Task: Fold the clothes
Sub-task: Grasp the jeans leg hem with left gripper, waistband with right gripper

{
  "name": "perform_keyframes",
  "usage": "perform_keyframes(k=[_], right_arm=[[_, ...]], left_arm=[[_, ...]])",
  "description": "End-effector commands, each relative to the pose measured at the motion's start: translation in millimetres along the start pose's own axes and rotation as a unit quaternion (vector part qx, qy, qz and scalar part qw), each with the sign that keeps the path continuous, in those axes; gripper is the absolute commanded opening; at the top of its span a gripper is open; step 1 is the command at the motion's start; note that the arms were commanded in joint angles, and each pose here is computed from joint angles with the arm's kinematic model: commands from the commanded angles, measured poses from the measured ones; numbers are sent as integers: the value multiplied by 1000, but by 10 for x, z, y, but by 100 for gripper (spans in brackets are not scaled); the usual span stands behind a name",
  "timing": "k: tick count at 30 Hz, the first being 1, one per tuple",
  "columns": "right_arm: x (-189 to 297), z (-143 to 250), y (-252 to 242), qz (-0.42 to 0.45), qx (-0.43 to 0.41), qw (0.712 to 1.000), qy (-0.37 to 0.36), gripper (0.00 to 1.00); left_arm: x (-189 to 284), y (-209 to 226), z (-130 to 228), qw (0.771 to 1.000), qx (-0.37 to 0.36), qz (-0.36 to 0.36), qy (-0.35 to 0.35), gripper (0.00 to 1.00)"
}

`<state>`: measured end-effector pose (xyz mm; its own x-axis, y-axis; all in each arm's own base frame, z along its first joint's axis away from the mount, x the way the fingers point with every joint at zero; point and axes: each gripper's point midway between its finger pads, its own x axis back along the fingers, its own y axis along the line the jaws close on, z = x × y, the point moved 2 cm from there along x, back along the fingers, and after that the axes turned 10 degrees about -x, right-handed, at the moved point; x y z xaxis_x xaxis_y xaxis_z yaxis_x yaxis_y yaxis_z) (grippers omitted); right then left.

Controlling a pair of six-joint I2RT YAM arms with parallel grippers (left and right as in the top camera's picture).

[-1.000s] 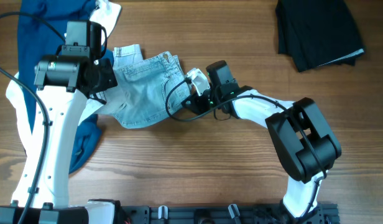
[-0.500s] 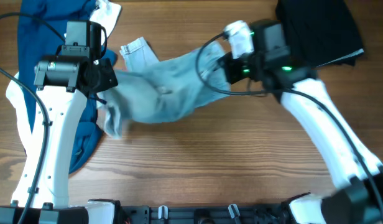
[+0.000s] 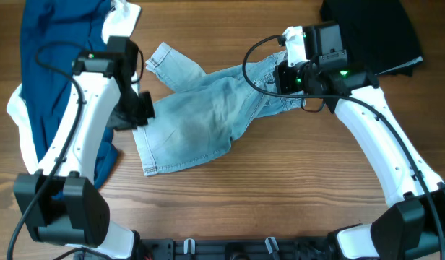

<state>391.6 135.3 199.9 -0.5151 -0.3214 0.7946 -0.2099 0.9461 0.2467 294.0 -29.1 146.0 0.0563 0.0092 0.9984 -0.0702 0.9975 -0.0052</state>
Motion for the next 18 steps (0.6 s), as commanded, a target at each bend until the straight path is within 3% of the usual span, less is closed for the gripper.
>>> perform_keyframes(k=[1,4,8,18], right_arm=[[-45,-37,-3,5,-6,1000,-3,4],[-57,-41,-4,5,-6,1000,-3,4],[-61,-36,-6,5,-6,1000,-2,4],[-74,-43,-8,5,-5,1000,-3,6]], left_arm=[[-375,-183,379,995,8,64,81,22],[-674,-235,552,992,29,69,104,30],[-994,-233,743,986,96,54,124,30],[-1459,-35,673,977,207,1,54,49]])
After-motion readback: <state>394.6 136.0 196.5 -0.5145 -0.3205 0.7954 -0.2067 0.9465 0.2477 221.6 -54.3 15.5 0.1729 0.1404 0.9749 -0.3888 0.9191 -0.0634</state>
